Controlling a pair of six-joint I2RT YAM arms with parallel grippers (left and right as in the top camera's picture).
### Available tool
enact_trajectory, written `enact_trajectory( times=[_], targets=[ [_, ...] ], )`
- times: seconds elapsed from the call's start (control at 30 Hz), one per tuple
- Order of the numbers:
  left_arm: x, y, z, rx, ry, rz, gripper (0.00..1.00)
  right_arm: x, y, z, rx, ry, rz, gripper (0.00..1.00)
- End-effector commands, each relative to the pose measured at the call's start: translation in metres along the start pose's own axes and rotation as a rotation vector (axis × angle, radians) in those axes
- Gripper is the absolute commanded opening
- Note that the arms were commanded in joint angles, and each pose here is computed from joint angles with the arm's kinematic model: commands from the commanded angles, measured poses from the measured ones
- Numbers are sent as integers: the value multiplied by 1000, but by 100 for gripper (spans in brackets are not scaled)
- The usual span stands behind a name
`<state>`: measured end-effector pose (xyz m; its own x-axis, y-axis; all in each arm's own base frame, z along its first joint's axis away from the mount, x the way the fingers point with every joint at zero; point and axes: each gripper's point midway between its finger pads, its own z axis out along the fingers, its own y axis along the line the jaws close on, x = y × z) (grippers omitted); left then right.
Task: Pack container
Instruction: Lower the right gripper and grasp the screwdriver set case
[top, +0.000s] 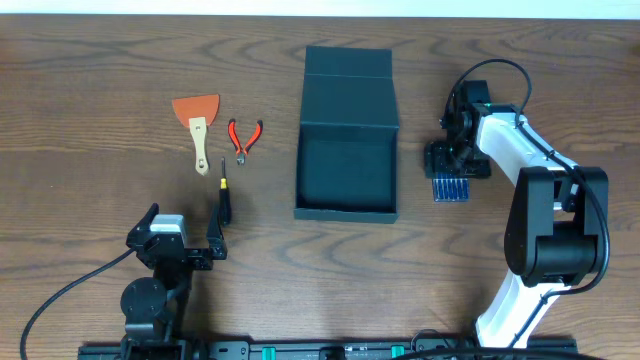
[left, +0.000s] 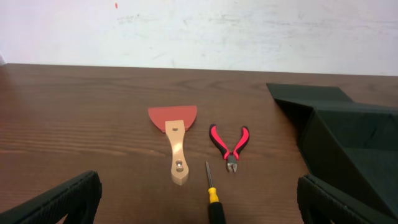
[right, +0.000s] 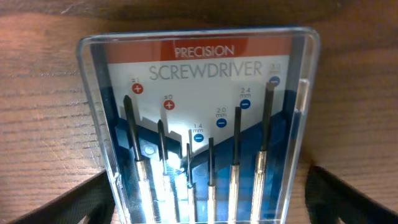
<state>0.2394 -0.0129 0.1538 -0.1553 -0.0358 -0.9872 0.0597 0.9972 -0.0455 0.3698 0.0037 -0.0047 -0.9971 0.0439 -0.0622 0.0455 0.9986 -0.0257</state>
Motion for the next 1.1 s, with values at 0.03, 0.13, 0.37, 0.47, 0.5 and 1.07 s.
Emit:
enact_trajectory(
  times=[0.03,0.13,0.37,0.47,0.5,1.07],
  targets=[
    [1,-2,0,9,0,14,99,16,0,24,11,77,-4,65],
    [1,-2,0,9,0,14,99,16,0,24,12,77,-4,62],
    [1,-2,0,9,0,14,98,16,0,24,12,78,-4,52],
    [1,-2,0,9,0,14,99,16,0,24,11,79,-3,44],
    [1,-2,0,9,0,14,99,16,0,24,11,79,-4,44],
    [1,-2,0,9,0,14,99,21,-1,23,13,101,-5,24]
  ],
)
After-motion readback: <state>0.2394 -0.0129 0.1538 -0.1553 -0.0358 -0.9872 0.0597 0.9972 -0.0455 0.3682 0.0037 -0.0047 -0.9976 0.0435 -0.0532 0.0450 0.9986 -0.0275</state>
